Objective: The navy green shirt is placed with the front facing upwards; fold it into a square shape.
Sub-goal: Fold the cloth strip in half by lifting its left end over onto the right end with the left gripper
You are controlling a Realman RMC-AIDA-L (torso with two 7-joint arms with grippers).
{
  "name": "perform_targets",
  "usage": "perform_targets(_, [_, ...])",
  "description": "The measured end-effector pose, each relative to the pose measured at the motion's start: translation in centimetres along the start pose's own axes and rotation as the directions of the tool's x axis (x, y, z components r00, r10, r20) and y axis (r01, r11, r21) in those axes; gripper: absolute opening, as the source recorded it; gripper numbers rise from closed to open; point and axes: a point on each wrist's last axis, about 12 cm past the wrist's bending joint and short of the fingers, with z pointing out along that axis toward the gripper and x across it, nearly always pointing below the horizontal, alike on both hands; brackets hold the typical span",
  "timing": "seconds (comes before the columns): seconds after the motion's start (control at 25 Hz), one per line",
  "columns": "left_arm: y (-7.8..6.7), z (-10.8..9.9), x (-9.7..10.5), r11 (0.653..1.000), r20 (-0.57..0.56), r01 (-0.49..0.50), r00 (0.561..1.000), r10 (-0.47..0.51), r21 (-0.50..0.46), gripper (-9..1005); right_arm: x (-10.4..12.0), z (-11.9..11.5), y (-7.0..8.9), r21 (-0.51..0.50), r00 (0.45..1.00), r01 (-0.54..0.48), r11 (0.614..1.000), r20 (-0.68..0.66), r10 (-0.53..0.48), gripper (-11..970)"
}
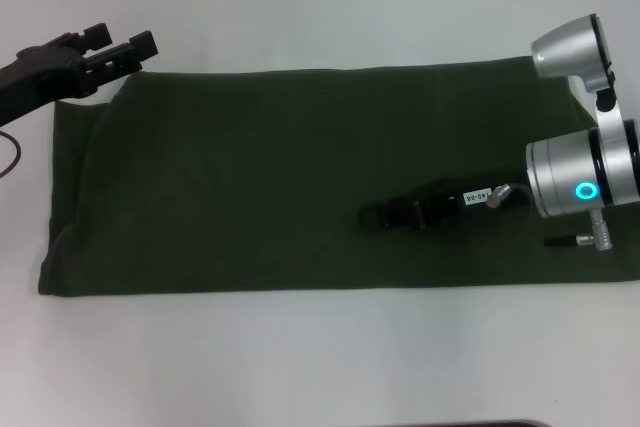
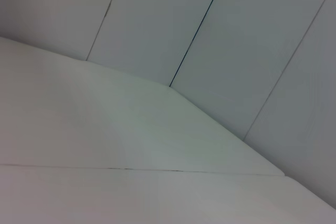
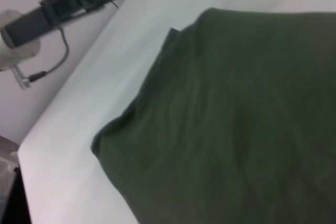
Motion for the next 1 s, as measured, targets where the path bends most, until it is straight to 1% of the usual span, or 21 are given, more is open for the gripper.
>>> perform_targets(0.28, [0.0,0.1,0.0,1.000,0.001,0.002,1.000,-0.002,-0.004,888,0.5,0.6,-0.4,0.041,0.999,-0.008,0.999,-0.039,0.010,20])
perform_targets(0.48, [0.1,0.3,-0.1,1.000,0.001,0.001,1.000,-0.001,-0.011,888,0.5,0.7,-0.3,0.042,0.999,-0.002,0.999,-0.051,0.004,20])
perform_targets(0.64, [0.2,0.3,-0.2,1.000,0.001,0.000,1.000,0.000,-0.016,888,0.0,0.4,0.0,0.022,0.999,0.022,1.000,-0.043,-0.021,20])
perform_targets(0.84, [0.2,0.4,-0.2,1.000,0.001,-0.002,1.000,0.002,-0.017,888,-1.2,0.3,0.9,-0.037,0.998,0.058,0.998,-0.010,-0.059,21])
perform_targets(1.0, [0.1,0.4,-0.2,1.000,0.003,-0.003,1.000,0.003,-0.016,888,-2.1,0.9,1.4,-0.053,0.997,0.079,0.996,-0.019,-0.080,21])
